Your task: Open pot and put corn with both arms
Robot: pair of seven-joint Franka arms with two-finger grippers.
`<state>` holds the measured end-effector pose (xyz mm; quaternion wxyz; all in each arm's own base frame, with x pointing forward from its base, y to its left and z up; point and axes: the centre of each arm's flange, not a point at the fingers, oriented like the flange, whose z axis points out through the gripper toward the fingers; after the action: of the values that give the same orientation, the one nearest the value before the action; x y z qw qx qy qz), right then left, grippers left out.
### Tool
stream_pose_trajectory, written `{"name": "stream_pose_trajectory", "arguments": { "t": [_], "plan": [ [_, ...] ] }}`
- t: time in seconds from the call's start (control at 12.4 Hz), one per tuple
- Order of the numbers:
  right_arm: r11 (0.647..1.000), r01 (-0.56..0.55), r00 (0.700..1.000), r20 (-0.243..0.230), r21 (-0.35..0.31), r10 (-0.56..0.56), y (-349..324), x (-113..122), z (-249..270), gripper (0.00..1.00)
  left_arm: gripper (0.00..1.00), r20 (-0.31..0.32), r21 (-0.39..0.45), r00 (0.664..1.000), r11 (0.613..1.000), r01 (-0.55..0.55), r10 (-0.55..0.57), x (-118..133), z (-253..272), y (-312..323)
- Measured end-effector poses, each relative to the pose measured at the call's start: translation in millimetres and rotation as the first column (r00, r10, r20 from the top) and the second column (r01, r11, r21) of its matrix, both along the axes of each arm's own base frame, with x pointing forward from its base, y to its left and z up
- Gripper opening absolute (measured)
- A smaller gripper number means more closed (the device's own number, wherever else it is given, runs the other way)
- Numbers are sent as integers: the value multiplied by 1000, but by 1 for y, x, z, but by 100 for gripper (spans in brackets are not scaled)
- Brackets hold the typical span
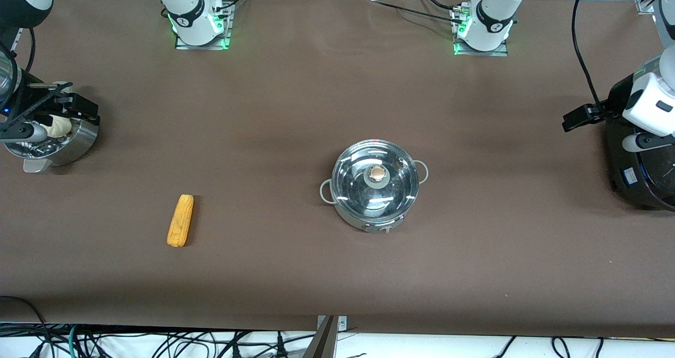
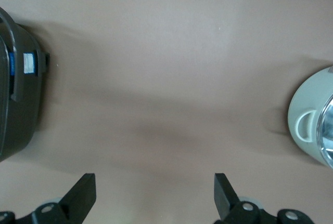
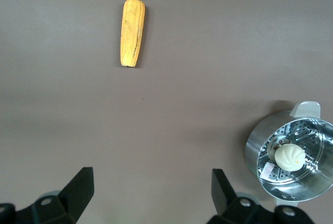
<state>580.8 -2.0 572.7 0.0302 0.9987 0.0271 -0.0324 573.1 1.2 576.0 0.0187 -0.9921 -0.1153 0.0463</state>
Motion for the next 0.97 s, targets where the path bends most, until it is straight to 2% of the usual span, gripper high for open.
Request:
{"name": "stream_pose_trajectory", "arguments": {
  "t": [0.16, 0.97],
  "plan": [
    [1000, 0, 1000, -1, 0, 0, 0, 0, 0, 100, 100, 16, 0, 1000, 1000, -17, 17, 1, 9, 10],
    [1000, 2, 1000, -8, 0, -2, -1, 2, -5, 100, 100, 9, -1, 1000, 1000, -10, 10, 2, 6, 6]
  ]
}}
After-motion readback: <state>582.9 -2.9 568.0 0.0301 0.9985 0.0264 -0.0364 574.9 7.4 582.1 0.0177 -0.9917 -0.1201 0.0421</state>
